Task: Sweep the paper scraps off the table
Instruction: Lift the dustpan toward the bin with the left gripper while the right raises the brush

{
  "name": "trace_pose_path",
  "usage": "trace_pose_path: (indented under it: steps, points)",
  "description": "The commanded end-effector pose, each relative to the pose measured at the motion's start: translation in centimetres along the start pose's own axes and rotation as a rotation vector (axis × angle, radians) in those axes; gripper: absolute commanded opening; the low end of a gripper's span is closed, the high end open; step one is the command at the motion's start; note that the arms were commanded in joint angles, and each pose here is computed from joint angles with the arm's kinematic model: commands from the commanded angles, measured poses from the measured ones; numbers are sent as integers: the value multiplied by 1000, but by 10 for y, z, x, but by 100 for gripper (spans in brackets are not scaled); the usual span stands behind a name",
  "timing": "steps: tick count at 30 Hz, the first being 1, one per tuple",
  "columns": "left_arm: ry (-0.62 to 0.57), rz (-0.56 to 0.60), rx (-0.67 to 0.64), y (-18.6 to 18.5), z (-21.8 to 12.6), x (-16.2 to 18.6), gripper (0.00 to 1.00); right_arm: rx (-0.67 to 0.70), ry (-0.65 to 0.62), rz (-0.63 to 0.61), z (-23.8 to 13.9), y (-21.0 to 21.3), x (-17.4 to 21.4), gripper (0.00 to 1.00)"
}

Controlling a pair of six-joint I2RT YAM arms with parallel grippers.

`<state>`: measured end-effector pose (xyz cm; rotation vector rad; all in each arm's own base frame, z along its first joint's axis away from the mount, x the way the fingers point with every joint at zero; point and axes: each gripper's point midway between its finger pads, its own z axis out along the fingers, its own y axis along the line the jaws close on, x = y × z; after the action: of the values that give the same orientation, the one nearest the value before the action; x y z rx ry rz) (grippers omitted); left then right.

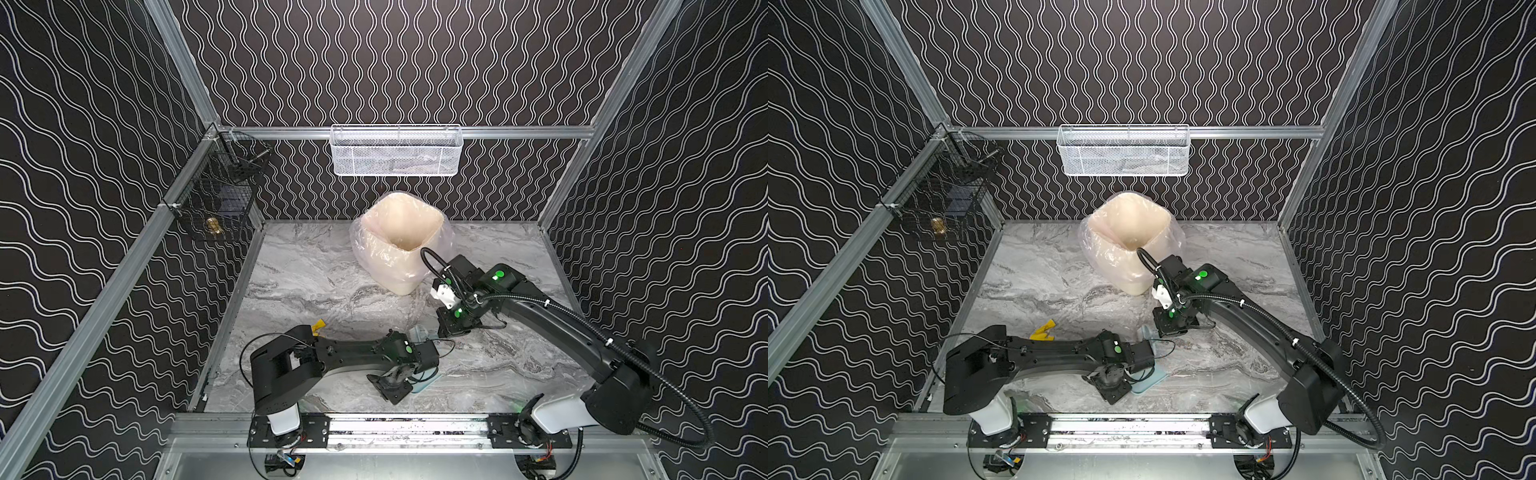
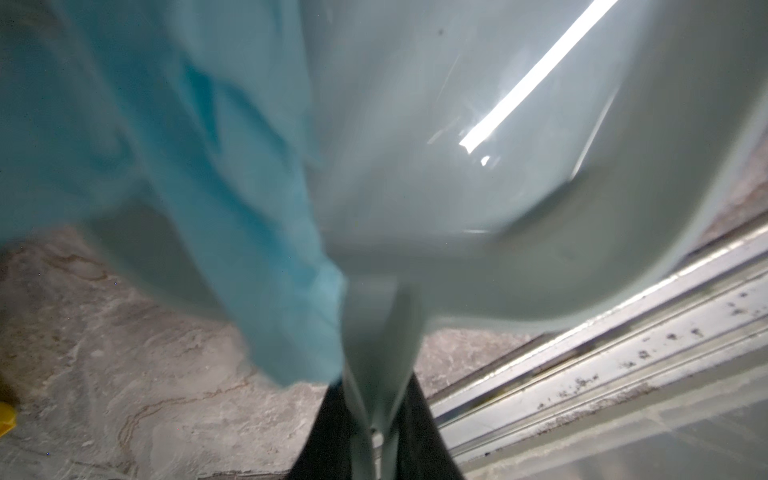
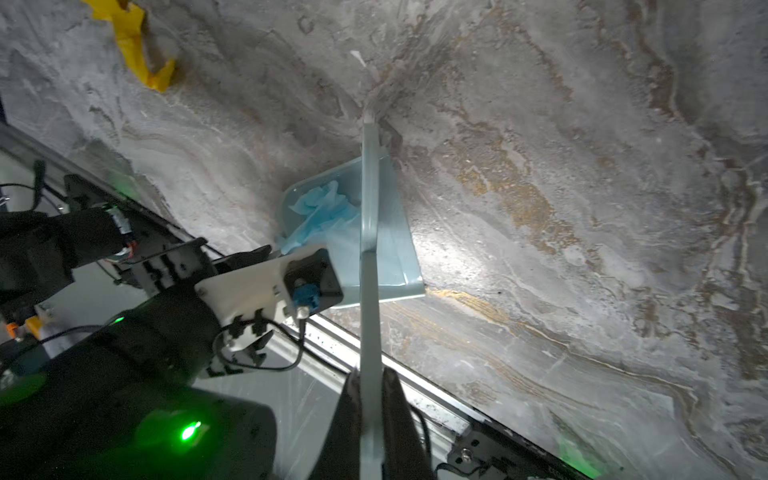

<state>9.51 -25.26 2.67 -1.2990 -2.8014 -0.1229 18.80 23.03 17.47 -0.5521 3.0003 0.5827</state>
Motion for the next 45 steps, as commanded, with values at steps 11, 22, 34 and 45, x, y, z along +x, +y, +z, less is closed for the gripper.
trace_pose_path:
  steps: [11,22,34,45]
  points:
    - [-58,-31,-48,13,-13,0,0,112,-70,104,-33,-48,-4,0]
    - [-117,-145,-95,33,-60,19,0,45,-191,175,-56,-63,-19,0]
    - [-178,-392,-110,81,-138,59,0,25,-217,200,-68,-74,-19,0]
    - [-205,-492,-106,158,-202,58,0,14,-221,209,-72,-77,-16,0]
